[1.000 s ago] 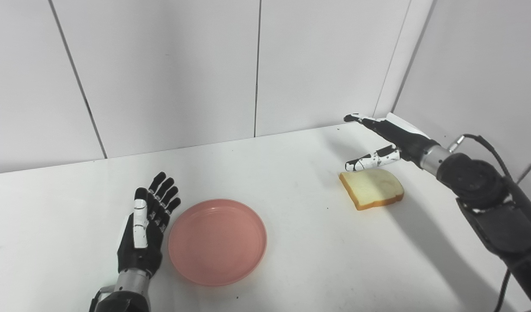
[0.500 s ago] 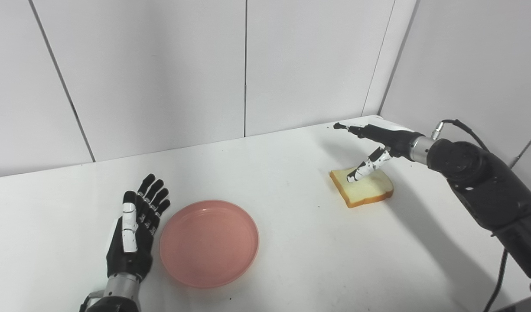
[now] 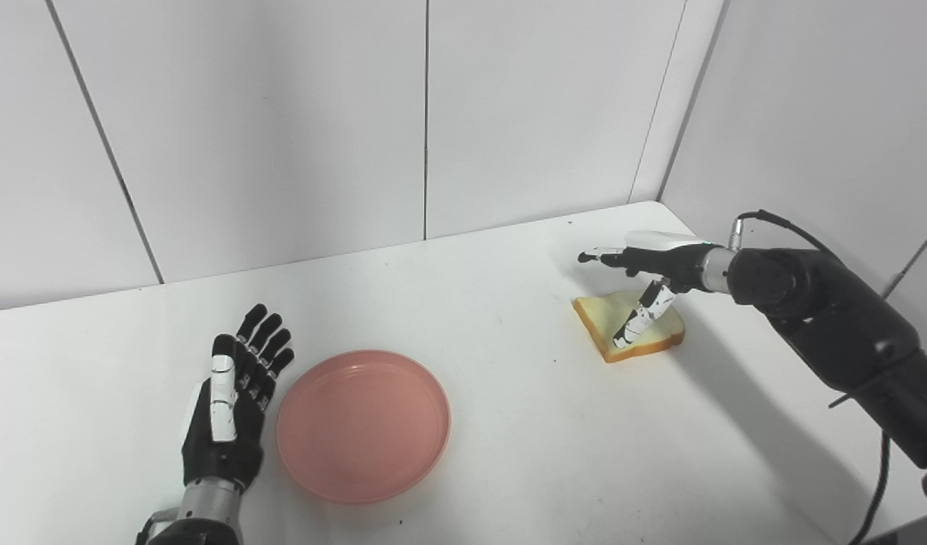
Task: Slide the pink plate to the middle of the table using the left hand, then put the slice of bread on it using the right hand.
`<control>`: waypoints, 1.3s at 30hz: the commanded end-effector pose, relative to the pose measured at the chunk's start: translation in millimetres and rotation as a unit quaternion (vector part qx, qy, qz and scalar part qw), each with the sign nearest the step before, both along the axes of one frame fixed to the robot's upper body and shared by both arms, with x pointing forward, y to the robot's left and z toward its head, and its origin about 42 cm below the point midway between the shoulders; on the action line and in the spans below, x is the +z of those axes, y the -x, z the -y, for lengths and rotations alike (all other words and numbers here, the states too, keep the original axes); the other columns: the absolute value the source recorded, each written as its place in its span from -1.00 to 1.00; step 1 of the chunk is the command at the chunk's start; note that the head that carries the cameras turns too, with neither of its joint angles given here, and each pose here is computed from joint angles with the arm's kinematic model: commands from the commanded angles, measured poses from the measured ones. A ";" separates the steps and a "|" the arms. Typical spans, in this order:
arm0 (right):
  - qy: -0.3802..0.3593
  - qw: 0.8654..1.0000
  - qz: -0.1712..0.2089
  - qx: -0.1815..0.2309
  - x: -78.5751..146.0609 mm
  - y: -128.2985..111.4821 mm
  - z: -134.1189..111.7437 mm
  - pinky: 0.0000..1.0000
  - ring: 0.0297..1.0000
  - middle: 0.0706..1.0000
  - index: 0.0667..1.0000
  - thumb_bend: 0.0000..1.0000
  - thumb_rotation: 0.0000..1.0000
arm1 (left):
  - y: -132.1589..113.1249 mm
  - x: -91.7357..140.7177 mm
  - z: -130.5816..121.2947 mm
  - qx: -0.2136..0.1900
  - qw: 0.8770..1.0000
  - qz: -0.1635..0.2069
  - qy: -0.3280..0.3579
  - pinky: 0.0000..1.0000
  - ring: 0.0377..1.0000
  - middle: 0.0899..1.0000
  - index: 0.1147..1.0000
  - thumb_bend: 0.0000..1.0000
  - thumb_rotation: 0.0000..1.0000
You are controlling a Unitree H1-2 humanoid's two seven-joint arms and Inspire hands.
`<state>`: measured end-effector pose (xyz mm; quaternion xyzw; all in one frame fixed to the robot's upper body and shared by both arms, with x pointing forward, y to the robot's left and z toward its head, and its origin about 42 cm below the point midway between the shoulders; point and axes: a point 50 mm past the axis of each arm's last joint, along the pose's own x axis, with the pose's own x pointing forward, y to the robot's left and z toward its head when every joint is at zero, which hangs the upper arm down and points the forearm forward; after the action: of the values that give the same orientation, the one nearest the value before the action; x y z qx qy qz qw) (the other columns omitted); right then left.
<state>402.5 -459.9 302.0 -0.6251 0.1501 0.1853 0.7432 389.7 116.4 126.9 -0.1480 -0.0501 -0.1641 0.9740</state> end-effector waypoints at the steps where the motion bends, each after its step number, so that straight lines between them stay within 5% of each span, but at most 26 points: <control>1: 0.042 0.999 0.031 0.005 35.2 -5.1 9.1 0.71 0.98 0.99 0.95 1.00 -0.42 | -1.7 0.7 -7.7 0.000 1.000 0.014 0.000 0.85 0.83 0.82 0.75 0.46 0.92; 10: 0.132 0.990 0.023 0.032 29.9 -11.5 3.8 0.99 1.00 1.00 0.98 1.00 -0.40 | -0.9 1.4 -7.5 0.002 1.000 0.014 0.001 0.84 0.83 0.82 0.75 0.46 0.91; 39: 0.175 0.983 -0.010 0.048 2.9 -13.7 -0.6 1.00 1.00 0.99 0.95 1.00 -0.49 | 0.3 4.7 -6.9 0.002 1.000 0.016 0.002 0.83 0.83 0.83 0.75 0.47 0.90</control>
<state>412.7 -456.7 282.8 -0.7341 0.1856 0.2117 0.6179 389.4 117.4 127.9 -0.1477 -0.0523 -0.1634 0.9740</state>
